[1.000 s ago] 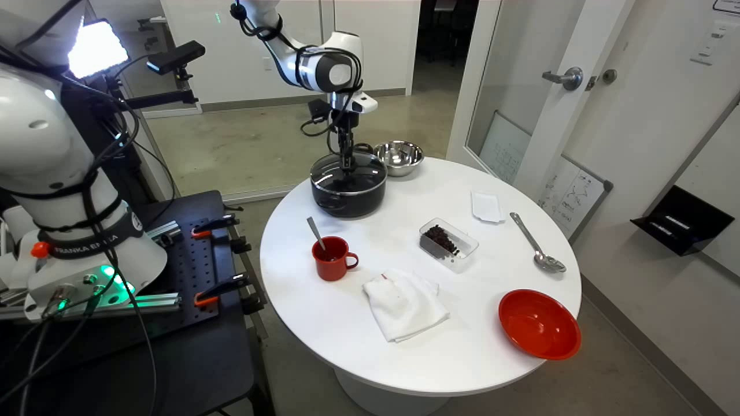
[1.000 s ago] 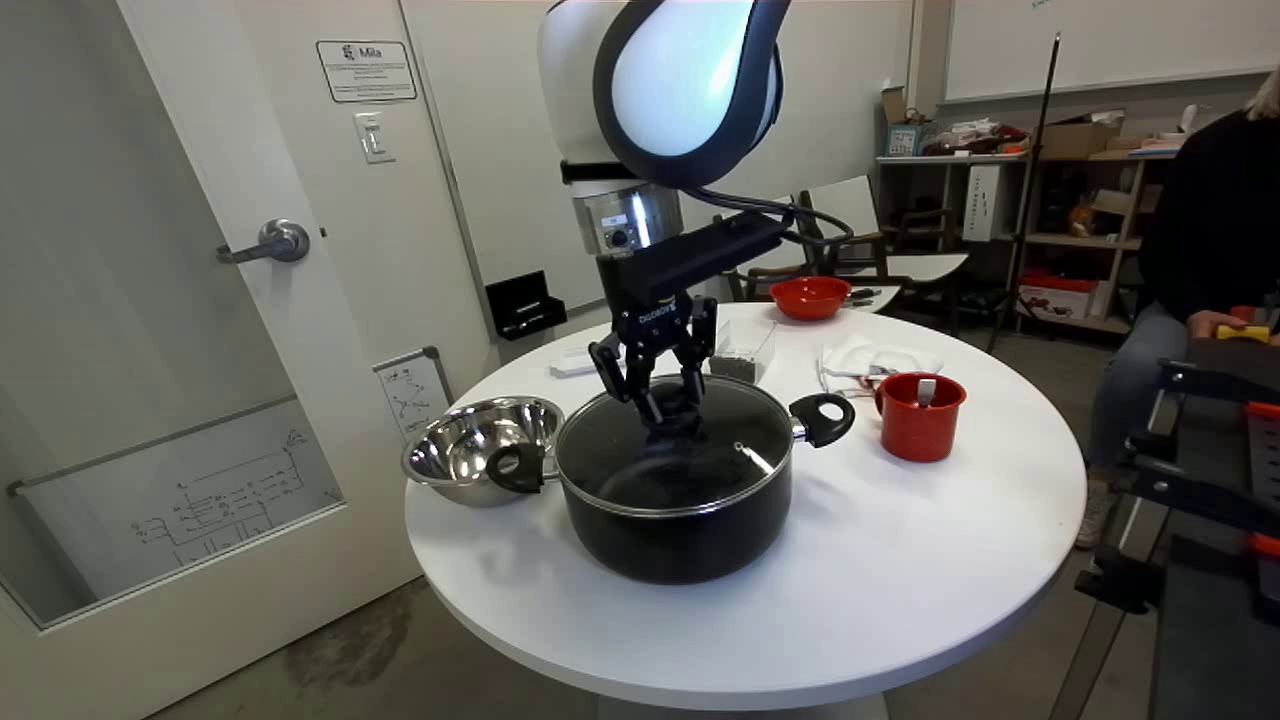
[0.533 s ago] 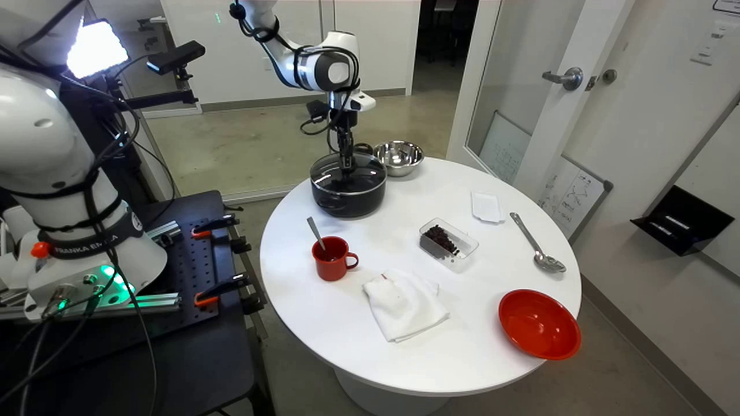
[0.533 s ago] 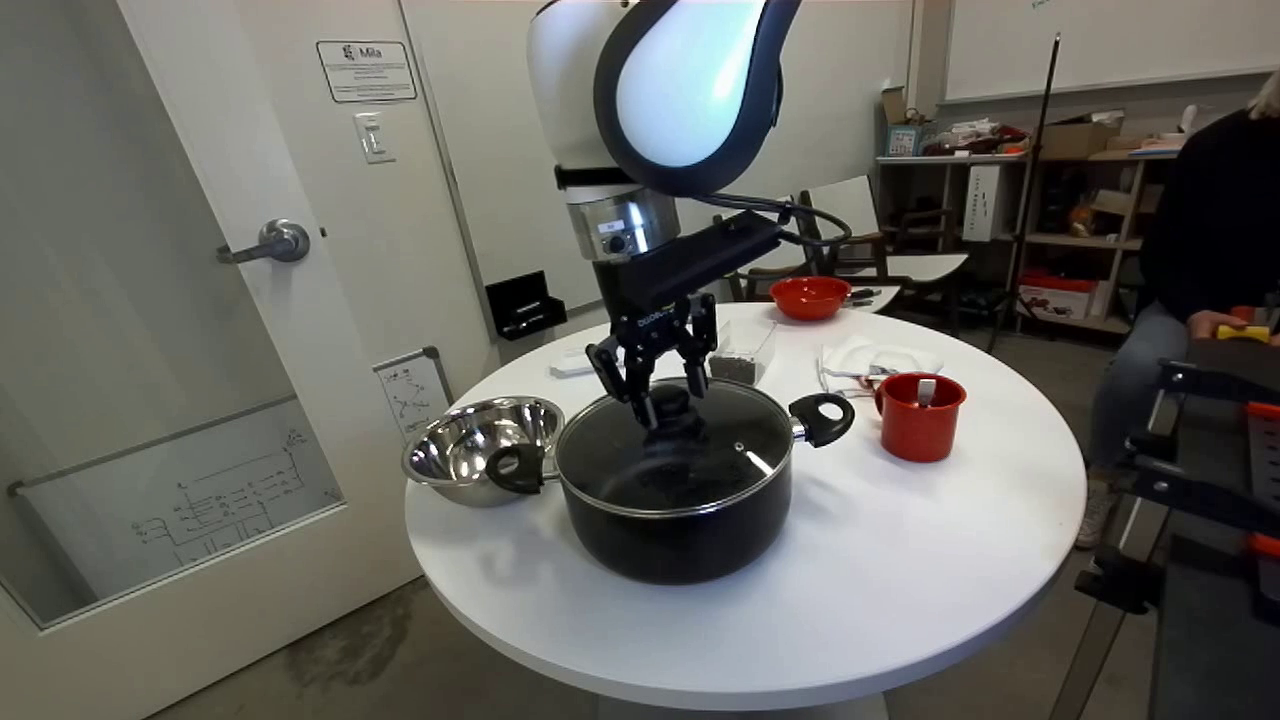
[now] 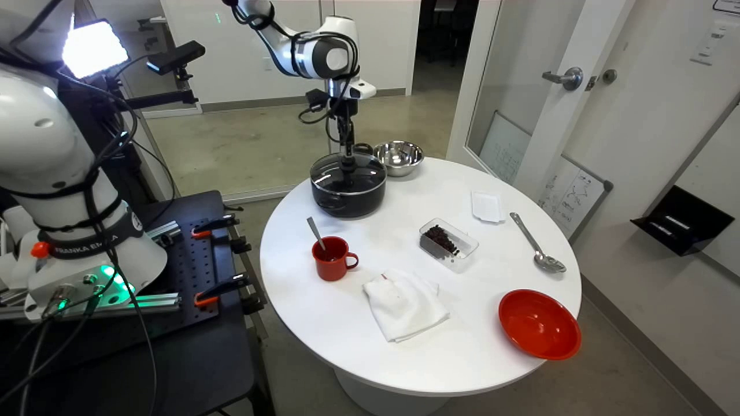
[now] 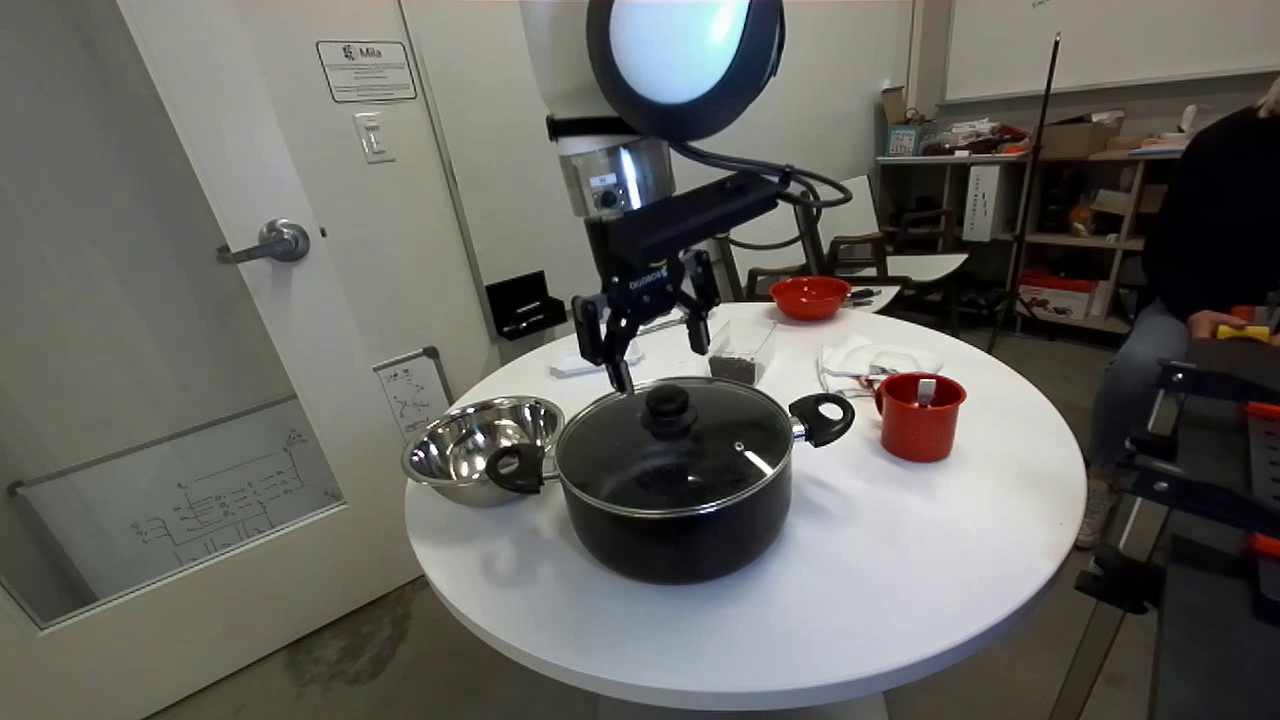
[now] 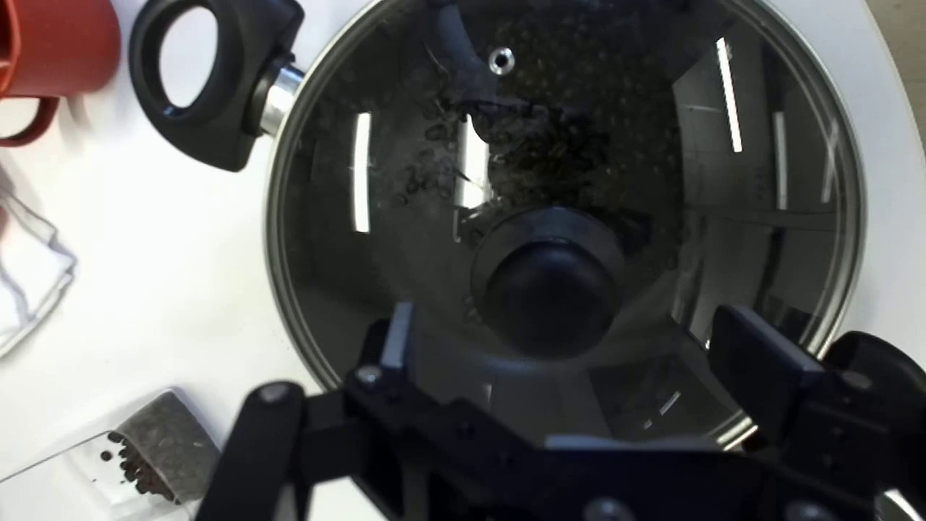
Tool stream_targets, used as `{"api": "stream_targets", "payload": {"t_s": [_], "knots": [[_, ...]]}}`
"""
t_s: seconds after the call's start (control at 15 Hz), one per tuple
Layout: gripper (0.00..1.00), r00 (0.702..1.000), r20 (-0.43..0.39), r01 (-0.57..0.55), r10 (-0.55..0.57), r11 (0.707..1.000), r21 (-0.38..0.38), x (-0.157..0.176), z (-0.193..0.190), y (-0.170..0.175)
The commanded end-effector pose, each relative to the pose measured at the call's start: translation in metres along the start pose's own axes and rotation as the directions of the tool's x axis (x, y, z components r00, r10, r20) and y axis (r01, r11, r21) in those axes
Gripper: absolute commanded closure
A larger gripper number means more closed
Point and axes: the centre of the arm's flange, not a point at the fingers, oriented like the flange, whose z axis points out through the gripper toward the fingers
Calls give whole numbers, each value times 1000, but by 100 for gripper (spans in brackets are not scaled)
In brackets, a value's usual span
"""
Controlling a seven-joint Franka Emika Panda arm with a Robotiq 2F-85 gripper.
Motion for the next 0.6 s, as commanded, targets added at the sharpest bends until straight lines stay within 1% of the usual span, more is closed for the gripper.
{"api": "stream_targets", "payload": {"t_s": [0.0, 0.13, 0.2, 0.33, 0.4, 0.47, 0.53], "knots": [[0, 997, 27, -67, 66, 997, 32, -24, -57, 33], [0, 988, 51, -147, 143, 985, 91, -32, -83, 58], [0, 979, 74, -197, 189, 972, 126, -35, -92, 72], [0, 954, 137, -290, 268, 941, 176, -33, -102, 114], [0, 940, 179, -325, 291, 924, 204, -31, -101, 137], [0, 960, 117, -273, 256, 949, 159, -18, -92, 92], [0, 950, 140, -301, 279, 937, 177, -19, -95, 112]]}}
